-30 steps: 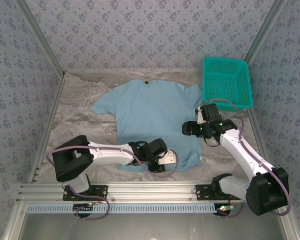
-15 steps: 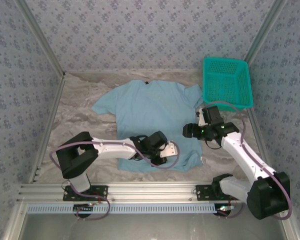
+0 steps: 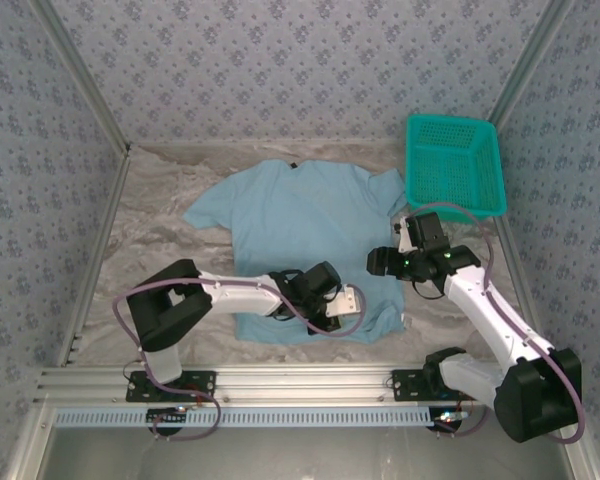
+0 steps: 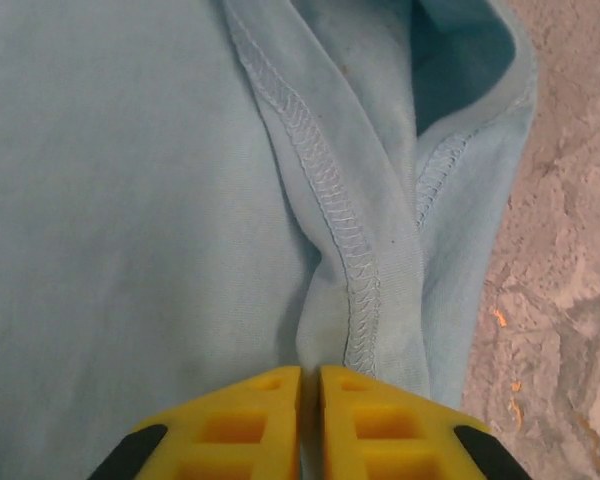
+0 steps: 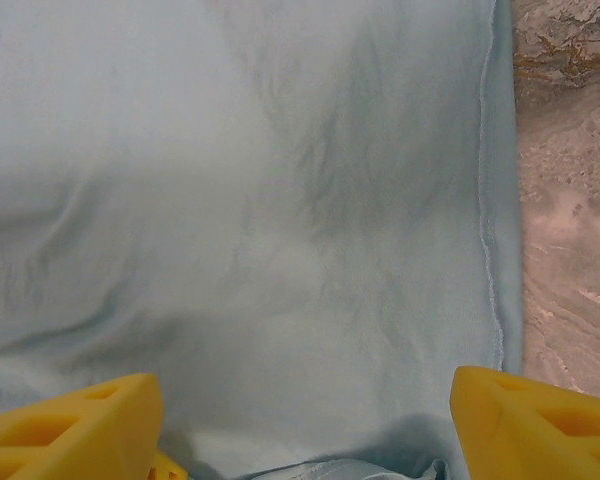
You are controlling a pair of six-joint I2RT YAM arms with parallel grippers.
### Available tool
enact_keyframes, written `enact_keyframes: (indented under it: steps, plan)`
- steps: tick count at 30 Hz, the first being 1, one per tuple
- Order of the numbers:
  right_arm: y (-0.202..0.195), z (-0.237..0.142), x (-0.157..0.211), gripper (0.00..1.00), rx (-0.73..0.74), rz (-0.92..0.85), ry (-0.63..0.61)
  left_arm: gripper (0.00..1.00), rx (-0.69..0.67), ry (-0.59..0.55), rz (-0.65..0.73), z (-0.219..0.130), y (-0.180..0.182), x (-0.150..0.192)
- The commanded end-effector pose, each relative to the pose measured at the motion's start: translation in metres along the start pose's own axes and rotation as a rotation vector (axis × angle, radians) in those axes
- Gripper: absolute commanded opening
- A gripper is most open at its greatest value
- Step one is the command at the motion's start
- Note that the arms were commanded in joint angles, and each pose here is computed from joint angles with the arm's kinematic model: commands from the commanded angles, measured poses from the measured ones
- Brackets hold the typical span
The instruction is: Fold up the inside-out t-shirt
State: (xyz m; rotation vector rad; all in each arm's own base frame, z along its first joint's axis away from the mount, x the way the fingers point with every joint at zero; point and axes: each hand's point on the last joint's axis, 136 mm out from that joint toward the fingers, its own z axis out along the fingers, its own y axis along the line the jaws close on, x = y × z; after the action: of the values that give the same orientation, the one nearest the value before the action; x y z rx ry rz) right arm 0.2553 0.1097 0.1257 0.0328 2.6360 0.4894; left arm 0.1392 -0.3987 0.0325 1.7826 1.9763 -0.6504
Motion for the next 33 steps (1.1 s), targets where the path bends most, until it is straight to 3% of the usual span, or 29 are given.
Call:
enact_keyframes:
  steps: [1, 8, 12, 17, 19, 27, 33]
  plan:
    - [-0.003, -0.003, 0.008, 0.78, 0.003, -0.012, 0.023, 0.07, 0.025, -0.056, -0.004, -0.010, -0.002, -0.021]
    - [-0.003, -0.018, 0.009, 0.78, 0.018, -0.028, 0.002, 0.03, 0.098, -0.196, -0.194, -0.060, 0.014, -0.038]
    - [0.021, -0.016, 0.025, 0.77, -0.113, -0.054, 0.014, 0.01, 0.135, -0.280, -0.308, -0.080, 0.029, -0.041]
    - [0.054, -0.014, 0.048, 0.75, -0.262, -0.127, 0.050, 0.00, 0.125, -0.307, -0.407, -0.090, 0.052, -0.035]
    - [0.065, -0.011, 0.054, 0.75, -0.284, -0.183, 0.055, 0.00, 0.127, -0.319, -0.432, -0.094, 0.058, -0.034]
    - [0.058, 0.015, 0.037, 0.83, -0.075, -0.415, -0.088, 0.00, 0.123, -0.347, -0.438, -0.103, 0.064, -0.032]
    - [0.079, 0.035, 0.042, 0.84, -0.194, -0.509, -0.100, 0.00, 0.108, -0.359, -0.445, -0.108, 0.067, -0.031]
